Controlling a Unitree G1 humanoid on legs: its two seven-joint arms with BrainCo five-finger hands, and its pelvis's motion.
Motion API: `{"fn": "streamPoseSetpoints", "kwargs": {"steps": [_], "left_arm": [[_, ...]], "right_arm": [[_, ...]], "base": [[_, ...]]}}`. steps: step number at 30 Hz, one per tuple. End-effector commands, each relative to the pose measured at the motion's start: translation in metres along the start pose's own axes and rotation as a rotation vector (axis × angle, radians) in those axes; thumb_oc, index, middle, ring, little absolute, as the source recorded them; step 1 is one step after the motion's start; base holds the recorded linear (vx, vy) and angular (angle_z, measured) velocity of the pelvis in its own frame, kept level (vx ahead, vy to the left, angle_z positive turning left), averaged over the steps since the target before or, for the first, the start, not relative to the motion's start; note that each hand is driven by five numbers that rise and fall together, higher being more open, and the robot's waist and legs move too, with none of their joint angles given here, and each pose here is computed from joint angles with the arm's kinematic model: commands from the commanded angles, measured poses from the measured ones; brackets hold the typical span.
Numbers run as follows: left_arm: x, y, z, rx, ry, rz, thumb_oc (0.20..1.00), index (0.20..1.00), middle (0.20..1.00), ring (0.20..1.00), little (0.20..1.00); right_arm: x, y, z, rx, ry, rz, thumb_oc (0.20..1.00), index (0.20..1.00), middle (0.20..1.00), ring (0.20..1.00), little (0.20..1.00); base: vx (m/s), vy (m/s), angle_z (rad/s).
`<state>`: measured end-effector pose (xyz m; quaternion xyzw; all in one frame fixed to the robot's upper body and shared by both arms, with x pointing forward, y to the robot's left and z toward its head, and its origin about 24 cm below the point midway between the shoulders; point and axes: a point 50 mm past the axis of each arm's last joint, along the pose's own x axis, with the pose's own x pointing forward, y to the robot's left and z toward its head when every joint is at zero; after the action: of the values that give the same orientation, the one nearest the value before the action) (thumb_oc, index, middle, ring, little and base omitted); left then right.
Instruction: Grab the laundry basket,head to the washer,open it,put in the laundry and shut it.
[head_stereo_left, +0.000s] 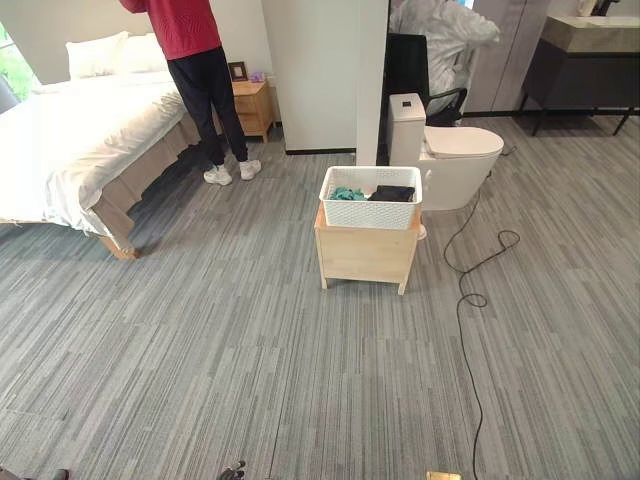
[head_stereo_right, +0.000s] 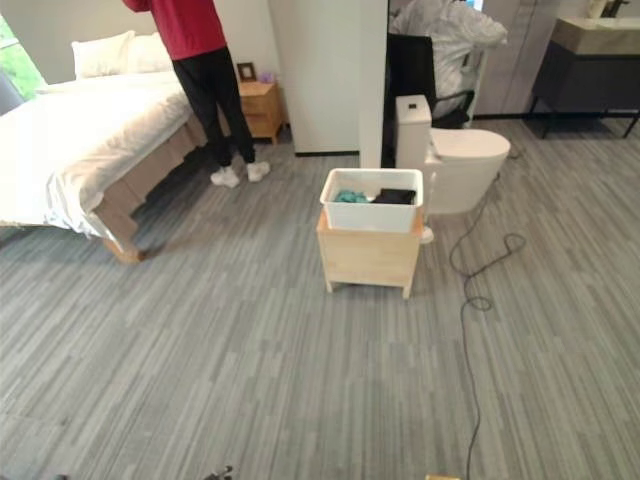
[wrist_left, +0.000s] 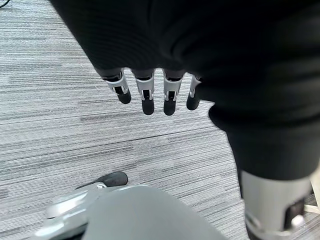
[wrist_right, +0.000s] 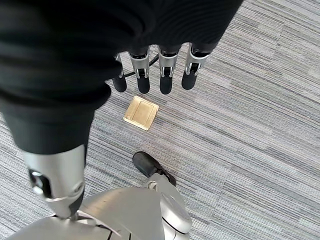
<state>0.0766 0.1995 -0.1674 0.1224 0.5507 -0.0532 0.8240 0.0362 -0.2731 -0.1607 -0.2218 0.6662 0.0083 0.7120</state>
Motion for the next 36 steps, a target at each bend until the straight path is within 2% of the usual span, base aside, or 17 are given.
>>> {"fn": "streamPoseSetpoints", "kwargs": {"steps": [1,36], "left_arm": [[0.002,0.022,0.01,0.035,-0.019,0.052,1.0,1.0,1.0,1.0,1.0],[0.003,0.015,0.006,0.034,0.011,0.048,1.0,1.0,1.0,1.0,1.0]], "right_arm": [[0.0,-0.002,0.002,-0.013,0.025,-0.003,1.0,1.0,1.0,1.0,1.0],[0.0,0.011,0.004,-0.046,0.008,0.013,1.0,1.0,1.0,1.0,1.0]], "base": [[0.0,0.0,0.0],[0.0,-0.001,-0.01]]}}
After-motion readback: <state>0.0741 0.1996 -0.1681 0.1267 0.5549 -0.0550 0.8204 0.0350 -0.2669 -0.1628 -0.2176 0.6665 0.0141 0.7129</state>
